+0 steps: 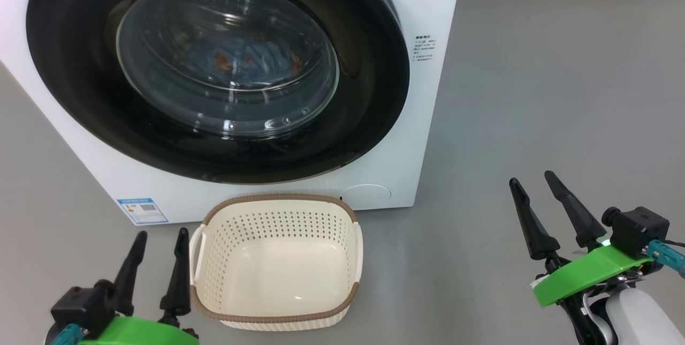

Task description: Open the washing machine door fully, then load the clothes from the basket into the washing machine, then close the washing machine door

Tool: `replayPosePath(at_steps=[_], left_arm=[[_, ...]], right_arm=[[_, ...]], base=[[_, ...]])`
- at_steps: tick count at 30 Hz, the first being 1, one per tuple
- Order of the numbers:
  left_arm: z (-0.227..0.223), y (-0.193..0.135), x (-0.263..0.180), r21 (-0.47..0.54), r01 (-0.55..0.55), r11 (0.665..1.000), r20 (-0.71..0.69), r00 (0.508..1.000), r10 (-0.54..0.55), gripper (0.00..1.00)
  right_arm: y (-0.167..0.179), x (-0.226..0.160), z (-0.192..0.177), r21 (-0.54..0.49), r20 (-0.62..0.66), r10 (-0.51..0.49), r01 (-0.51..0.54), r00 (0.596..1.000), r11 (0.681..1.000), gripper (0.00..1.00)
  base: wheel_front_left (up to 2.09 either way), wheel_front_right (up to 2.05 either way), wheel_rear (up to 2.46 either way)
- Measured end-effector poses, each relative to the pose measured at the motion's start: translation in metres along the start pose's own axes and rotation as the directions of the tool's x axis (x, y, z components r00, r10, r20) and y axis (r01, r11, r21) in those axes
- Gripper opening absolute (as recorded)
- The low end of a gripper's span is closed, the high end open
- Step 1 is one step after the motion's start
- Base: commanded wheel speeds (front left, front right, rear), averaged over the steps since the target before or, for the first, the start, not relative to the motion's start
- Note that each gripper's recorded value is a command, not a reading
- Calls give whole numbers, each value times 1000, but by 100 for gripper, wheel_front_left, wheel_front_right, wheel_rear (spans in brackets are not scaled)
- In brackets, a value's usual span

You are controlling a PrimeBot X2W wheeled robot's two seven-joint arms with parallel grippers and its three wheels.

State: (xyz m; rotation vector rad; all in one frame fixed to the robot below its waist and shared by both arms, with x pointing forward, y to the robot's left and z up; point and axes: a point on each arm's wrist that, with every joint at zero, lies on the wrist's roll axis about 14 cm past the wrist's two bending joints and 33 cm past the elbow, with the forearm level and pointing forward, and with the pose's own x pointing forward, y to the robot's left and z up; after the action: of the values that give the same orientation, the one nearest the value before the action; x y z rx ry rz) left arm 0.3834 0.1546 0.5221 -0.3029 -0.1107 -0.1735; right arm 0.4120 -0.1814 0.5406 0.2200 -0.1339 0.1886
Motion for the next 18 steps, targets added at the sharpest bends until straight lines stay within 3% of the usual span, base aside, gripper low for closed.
replayPosePath(at_steps=[2,3,9,18], left_arm=[[0,0,0,0,-1,1000,0,1000,1,100],[0,0,0,-2,-1,1000,0,1000,1,0],[-29,-1,-13,-44,-32,998,-84,996,28,0],[-30,4,-14,-128,-66,989,-95,994,54,0]], right_arm=[[0,0,0,0,0,0,0,1000,1000,100],[0,0,0,-1,0,0,0,1000,1000,0],[0,-16,-34,44,-96,-29,33,995,998,0],[-3,-16,-34,123,-102,-57,70,993,990,0]], base=[[0,0,0],[0,0,0],[0,0,0],[0,0,0]])
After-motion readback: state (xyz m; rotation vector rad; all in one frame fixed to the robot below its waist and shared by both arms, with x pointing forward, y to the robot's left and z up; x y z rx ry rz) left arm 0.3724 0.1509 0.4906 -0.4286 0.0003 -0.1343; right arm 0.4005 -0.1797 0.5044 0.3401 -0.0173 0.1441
